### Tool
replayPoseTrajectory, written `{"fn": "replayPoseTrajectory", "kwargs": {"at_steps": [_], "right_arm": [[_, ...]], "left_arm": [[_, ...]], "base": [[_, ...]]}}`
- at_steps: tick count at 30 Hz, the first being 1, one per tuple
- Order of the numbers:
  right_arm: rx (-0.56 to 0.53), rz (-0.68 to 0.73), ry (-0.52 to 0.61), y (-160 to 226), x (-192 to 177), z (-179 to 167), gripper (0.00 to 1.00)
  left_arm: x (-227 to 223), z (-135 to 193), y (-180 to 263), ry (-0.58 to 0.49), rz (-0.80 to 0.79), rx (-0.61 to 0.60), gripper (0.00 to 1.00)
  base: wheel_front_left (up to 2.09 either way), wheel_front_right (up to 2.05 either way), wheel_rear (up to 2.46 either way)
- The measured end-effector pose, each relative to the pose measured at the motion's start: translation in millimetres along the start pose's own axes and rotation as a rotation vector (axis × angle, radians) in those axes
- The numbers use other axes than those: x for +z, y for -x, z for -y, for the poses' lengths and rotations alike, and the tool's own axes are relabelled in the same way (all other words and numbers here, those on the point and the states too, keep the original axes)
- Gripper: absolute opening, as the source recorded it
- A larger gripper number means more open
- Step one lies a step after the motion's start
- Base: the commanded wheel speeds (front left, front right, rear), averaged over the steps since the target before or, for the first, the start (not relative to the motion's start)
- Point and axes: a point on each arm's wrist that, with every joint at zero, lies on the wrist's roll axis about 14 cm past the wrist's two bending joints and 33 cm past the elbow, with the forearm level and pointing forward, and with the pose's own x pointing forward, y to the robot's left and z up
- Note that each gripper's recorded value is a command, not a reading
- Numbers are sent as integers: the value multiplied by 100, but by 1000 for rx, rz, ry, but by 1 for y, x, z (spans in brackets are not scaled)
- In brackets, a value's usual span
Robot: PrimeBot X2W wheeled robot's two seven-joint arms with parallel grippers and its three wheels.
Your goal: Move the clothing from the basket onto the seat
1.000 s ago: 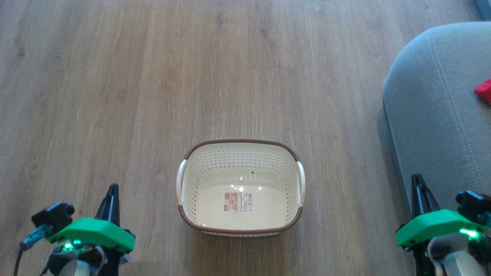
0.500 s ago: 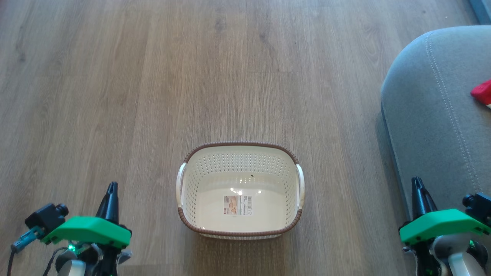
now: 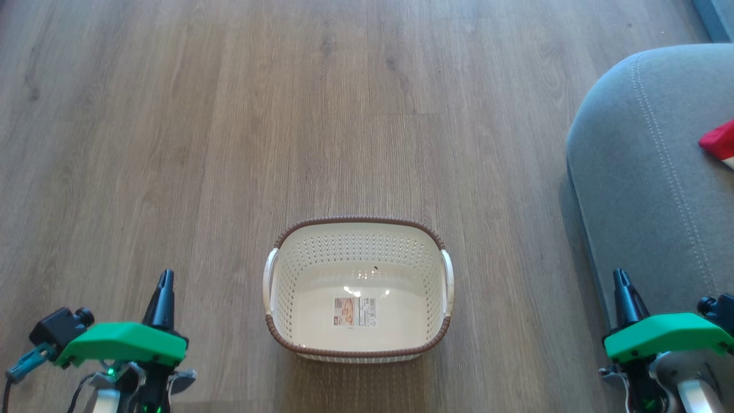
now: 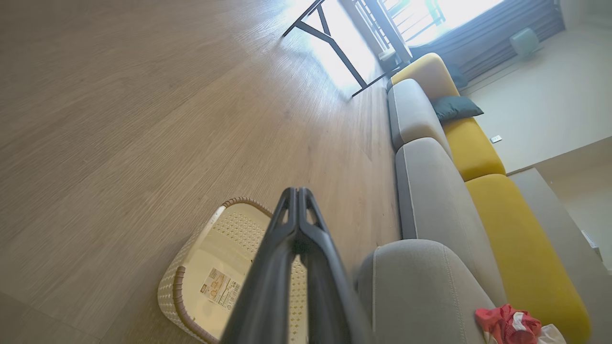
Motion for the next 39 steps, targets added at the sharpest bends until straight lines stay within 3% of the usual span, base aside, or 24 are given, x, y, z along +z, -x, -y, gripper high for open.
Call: {"fn": "replayPoseTrajectory", "kwargs": {"at_steps": [39], "right_arm": [[4,16,-485,2,11,-4,0]], "left_arm": [[13,22,2,415,17,-71,0]], "base": [[0,0,0]]}}
